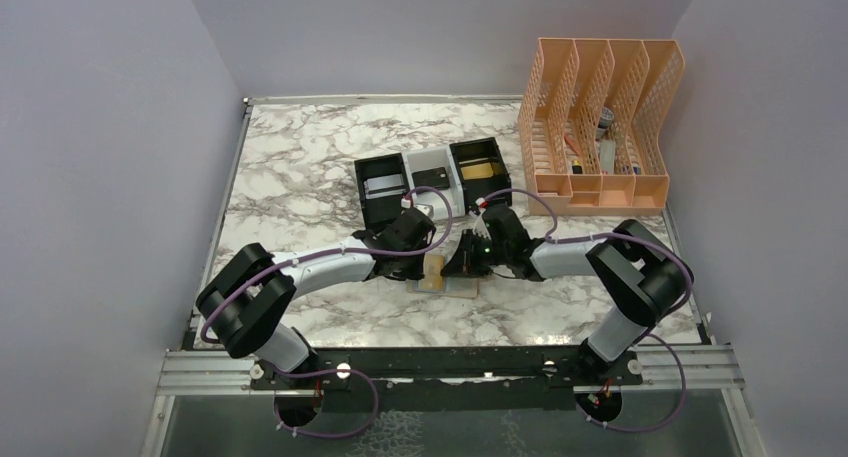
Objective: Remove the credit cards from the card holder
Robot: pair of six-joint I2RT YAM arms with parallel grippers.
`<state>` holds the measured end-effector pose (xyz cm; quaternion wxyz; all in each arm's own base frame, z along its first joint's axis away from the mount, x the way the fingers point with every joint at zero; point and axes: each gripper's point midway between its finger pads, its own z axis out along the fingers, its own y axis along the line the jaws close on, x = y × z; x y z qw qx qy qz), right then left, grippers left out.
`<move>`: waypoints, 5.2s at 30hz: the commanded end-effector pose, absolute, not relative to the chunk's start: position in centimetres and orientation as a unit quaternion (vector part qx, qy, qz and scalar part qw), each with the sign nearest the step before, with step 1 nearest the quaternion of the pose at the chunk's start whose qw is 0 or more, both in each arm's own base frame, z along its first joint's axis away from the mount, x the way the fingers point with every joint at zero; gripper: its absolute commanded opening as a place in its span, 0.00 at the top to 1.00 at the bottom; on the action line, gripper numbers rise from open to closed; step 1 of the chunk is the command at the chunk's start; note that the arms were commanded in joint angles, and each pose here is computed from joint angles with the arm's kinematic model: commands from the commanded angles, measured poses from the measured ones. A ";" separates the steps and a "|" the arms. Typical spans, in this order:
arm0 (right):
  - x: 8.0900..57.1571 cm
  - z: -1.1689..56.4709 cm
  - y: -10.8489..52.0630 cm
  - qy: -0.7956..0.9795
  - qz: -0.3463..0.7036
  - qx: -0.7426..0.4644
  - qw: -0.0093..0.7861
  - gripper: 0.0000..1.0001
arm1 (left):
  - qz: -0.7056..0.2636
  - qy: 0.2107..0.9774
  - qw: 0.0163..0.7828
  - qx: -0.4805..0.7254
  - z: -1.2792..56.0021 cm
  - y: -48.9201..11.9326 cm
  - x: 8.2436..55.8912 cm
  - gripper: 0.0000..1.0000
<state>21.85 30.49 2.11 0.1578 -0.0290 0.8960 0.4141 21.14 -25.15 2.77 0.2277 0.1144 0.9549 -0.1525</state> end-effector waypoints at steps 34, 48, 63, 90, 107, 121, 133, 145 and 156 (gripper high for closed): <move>21.4 1.8 31.6 0.904 0.365 -0.059 0.215 0.78 | -0.166 0.972 0.158 0.053 0.6 -25.0 18.0 0.87; 22.9 3.6 30.1 0.906 0.332 -0.076 0.253 0.99 | -0.138 0.974 0.170 0.057 0.4 -23.9 18.4 0.87; 21.2 2.2 30.5 0.906 0.380 -0.034 0.184 0.81 | -0.183 0.956 0.209 0.097 3.4 -25.3 19.2 0.71; 23.0 3.7 28.8 0.900 0.364 -0.091 0.222 0.99 | -0.156 0.967 0.176 0.094 0.7 -25.0 18.3 0.87; 21.3 2.8 29.2 0.891 0.419 -0.040 0.171 0.80 | -0.225 0.936 0.254 0.094 7.6 -27.9 20.9 0.61; 20.7 2.8 29.5 0.886 0.435 -0.037 0.159 0.77 | -0.203 0.956 0.203 0.058 2.8 -27.5 19.9 0.72; 20.7 1.7 29.5 0.889 0.431 -0.025 0.151 0.72 | -0.167 0.969 0.177 0.042 0.2 -25.1 18.2 0.78; 21.8 1.3 28.6 0.905 0.379 -0.027 0.190 0.97 | -0.167 0.965 0.200 0.041 1.3 -25.0 18.9 0.76; 21.9 1.6 27.7 0.911 0.358 -0.031 0.204 0.99 | -0.164 0.961 0.216 0.055 2.5 -25.0 19.5 0.70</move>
